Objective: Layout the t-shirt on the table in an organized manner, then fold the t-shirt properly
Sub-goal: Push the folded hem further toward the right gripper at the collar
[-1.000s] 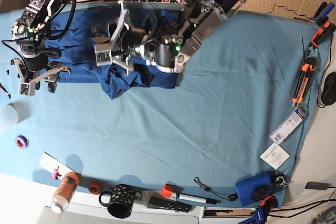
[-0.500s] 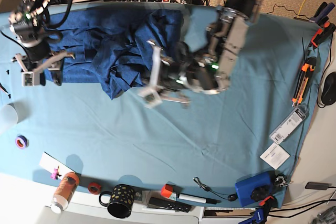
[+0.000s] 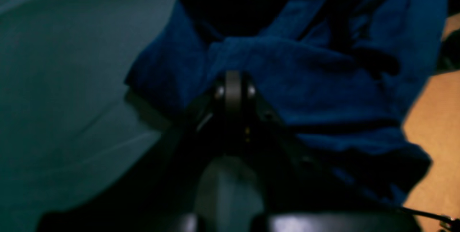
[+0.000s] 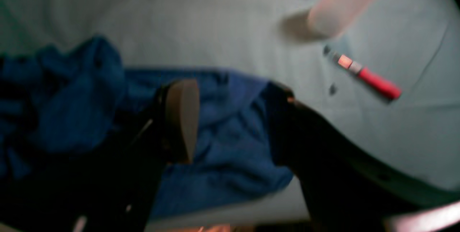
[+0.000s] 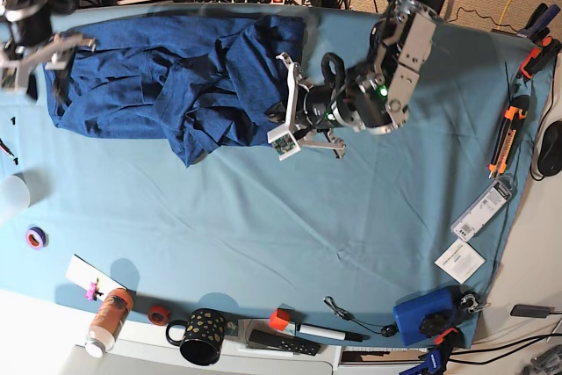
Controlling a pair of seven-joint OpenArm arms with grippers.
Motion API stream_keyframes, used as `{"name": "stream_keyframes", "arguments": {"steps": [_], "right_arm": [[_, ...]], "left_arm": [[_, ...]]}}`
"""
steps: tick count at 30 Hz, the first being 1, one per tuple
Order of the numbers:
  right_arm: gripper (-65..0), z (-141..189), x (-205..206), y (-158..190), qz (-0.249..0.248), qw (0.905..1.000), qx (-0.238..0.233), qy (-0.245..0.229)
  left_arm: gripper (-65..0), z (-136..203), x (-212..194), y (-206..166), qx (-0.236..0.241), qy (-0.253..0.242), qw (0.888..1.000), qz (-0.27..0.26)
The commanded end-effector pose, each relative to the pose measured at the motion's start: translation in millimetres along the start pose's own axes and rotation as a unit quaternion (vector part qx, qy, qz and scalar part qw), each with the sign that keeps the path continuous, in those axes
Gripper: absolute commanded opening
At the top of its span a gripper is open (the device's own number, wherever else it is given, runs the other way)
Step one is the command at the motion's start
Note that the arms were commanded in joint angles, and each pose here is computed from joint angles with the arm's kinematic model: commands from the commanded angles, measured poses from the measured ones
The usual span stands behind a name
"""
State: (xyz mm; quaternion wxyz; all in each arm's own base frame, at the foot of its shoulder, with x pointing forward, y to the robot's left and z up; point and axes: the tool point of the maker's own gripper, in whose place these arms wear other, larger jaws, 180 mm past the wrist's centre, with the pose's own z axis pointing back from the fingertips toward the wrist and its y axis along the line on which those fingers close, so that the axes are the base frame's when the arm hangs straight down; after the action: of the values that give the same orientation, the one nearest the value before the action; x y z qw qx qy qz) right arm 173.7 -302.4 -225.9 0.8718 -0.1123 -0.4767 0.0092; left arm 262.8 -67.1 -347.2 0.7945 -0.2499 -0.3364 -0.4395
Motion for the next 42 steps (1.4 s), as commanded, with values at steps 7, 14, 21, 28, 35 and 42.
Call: {"name": "stream_keyframes", "arguments": {"steps": [7,14,21,28,35,42], "right_arm": [[-35.1,12,-13,5,-0.057,0.9984,-0.001,0.006],[-35.1,12,-15,7,-0.059,0.9982,0.003,0.013],[-35.1,12,-13,9,-0.064,0.9979,0.012,0.007],[-35.1,12,-13,10,-0.065,0.9978,0.013,0.006],[-35.1,12,-12,10,-0.064,0.9978,0.013,0.005],[-35.1,12,-11,10,-0.064,0.9979,0.012,0.002]], "left_arm": [[-65.0,5,16,21,0.053,-0.02,0.998,-0.007],[-65.0,3,10,24,0.058,-0.007,0.998,-0.009],[-65.0,3,9,26,0.067,-0.008,0.998,-0.012],[-65.0,-3,-2,28,0.067,0.007,0.998,-0.006],[-65.0,-10,-7,19,0.036,0.004,0.999,0.022],[-65.0,-16,-5,-18,-0.031,-0.016,0.999,0.04]]}}
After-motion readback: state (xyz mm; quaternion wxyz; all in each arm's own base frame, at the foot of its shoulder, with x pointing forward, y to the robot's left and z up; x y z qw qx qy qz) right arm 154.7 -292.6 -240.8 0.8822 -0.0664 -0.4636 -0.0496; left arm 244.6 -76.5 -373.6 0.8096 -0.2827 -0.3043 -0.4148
